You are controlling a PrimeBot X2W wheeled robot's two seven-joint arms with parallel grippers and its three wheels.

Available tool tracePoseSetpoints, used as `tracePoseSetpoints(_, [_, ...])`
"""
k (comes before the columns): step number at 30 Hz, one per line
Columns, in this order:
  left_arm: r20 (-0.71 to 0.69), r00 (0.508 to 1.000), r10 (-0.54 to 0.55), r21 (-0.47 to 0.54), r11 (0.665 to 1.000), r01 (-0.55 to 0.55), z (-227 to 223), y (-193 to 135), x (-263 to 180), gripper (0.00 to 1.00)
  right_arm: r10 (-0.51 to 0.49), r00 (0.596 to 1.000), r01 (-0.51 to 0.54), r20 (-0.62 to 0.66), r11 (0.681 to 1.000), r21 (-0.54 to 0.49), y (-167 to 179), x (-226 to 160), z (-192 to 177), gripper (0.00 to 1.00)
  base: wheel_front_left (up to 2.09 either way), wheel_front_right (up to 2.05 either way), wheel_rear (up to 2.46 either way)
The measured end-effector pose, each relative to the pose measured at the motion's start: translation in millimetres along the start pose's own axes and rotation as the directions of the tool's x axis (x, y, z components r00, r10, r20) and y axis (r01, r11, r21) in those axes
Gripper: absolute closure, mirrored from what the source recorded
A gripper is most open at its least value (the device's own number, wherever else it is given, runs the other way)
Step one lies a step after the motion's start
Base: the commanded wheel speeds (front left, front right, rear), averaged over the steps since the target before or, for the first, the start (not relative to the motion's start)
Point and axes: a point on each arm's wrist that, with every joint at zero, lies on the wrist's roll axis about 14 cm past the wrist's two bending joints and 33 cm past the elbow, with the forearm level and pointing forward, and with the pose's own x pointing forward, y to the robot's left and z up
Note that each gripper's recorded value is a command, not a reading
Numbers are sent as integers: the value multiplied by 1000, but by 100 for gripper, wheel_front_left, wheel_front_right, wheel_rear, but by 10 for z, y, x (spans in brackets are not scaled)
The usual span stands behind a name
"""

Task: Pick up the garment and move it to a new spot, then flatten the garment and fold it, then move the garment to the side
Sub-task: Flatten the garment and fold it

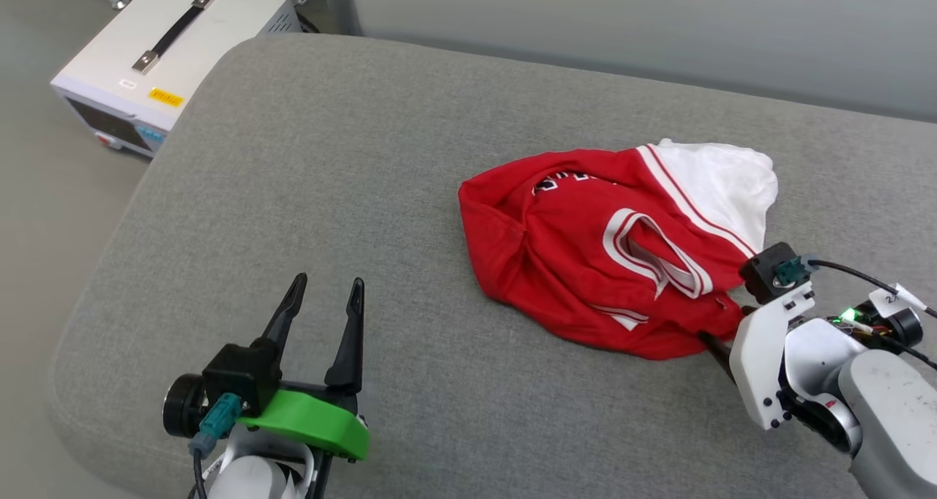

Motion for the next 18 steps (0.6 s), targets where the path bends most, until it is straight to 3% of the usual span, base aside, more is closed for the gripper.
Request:
tracePoseSetpoints(6, [-38,997,68,5,998,-68,-105,195,-82,0,63,986,-67,-156,998,-21,39,302,-221,0,0,0,0])
tracePoseSetpoints(7, [-39,996,76,3,997,-76,-108,210,-91,0,70,982,-74,-174,997,-20,44,322,-251,14,0,0,0])
tracePoseSetpoints(8, [-39,996,80,2,997,-80,-107,221,-97,0,75,980,-79,-182,997,-16,47,333,-269,71,0,0,0])
tracePoseSetpoints(9, [-38,996,85,2,996,-85,-104,235,-106,0,82,979,-86,-189,996,-13,55,339,-283,100,0,0,0])
tracePoseSetpoints(13, [-30,995,97,13,995,-97,-73,282,-133,0,113,976,-112,-185,994,17,146,324,-292,100,0,0,0])
tracePoseSetpoints(18, [-8,995,97,21,995,-96,-12,290,-209,0,138,968,-114,-208,985,126,227,117,-474,100,0,0,0])
